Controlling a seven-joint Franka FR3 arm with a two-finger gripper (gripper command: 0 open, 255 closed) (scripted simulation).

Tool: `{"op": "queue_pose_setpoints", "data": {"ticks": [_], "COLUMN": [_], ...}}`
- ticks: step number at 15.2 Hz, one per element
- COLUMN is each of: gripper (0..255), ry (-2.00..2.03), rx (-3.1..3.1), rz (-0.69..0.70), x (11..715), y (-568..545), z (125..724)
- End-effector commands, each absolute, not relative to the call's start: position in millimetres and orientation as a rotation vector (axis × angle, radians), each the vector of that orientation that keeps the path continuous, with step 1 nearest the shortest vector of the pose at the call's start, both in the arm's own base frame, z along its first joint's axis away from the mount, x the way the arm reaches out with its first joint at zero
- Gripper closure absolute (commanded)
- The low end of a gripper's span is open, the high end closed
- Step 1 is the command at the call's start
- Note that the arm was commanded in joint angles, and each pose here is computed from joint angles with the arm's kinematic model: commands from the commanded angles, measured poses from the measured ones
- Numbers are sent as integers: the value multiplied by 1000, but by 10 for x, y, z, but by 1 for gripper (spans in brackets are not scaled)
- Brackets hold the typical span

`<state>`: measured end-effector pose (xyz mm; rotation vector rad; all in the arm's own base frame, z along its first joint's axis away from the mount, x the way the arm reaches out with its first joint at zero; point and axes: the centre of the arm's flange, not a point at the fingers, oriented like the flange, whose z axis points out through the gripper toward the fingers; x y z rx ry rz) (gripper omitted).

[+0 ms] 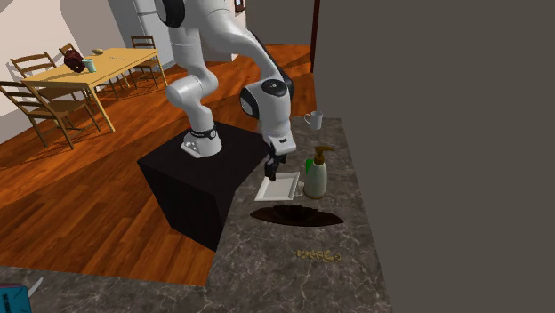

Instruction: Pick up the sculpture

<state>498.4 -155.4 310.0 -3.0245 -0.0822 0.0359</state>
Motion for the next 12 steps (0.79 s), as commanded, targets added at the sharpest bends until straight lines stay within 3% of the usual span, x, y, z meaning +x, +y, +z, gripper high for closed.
{"op": "queue_pose_setpoints", "data": {"ticks": [1,12], "gripper": [0,0], "ry": [-69,-21], "rx": [-3009,-2952], "rz": [32,21], "x": [5155,5615], "y": [-1693,-2084], "z": [2868,1947]}}
